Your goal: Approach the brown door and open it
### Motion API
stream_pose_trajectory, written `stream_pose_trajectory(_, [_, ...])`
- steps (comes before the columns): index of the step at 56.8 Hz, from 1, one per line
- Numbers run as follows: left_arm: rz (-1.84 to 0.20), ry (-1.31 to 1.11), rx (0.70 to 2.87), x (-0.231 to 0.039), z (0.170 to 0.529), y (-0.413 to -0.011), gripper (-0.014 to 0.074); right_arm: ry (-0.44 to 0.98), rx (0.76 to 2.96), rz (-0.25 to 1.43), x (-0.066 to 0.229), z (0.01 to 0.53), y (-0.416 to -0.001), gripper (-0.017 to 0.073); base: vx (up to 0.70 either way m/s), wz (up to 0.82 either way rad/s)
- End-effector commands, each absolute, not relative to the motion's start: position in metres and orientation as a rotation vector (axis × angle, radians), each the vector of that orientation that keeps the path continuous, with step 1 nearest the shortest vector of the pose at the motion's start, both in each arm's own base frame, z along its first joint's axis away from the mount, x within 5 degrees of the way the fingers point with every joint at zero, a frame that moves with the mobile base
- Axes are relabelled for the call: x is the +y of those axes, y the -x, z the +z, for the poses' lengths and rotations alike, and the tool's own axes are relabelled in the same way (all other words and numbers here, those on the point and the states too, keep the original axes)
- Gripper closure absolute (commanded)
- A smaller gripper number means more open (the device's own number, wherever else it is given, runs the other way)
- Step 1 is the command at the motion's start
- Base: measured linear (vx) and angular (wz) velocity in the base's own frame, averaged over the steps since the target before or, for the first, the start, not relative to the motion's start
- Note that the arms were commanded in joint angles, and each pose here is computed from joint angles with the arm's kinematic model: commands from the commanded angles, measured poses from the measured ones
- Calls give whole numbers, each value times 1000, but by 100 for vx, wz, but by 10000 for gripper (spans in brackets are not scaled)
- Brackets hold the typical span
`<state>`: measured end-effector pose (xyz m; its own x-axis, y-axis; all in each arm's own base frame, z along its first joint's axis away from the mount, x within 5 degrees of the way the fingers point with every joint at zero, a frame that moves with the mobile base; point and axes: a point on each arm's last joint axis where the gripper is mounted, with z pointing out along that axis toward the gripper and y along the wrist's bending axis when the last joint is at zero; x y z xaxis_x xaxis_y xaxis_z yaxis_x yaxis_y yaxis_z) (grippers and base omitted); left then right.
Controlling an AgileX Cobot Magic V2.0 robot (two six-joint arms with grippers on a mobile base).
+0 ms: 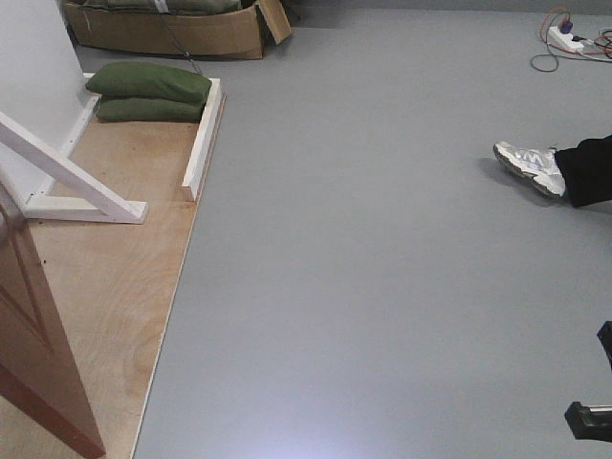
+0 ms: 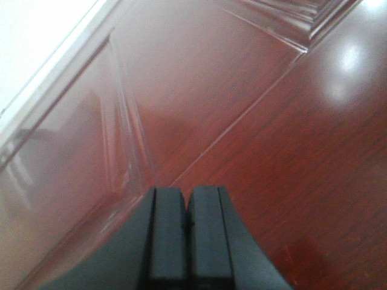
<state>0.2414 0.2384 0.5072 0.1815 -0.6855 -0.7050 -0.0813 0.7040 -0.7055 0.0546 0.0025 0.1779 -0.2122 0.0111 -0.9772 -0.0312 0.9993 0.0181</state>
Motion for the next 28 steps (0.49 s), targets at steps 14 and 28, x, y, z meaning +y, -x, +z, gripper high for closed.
stream_pose_trajectory(14, [-533,515,1336,189,535,-253,597,15,1698,31,2,184,-55,559,0,0])
stream_pose_trajectory(28, [-580,474,1339,168,537,-269,597,15,1698,31,2,184,-55,559,0,0])
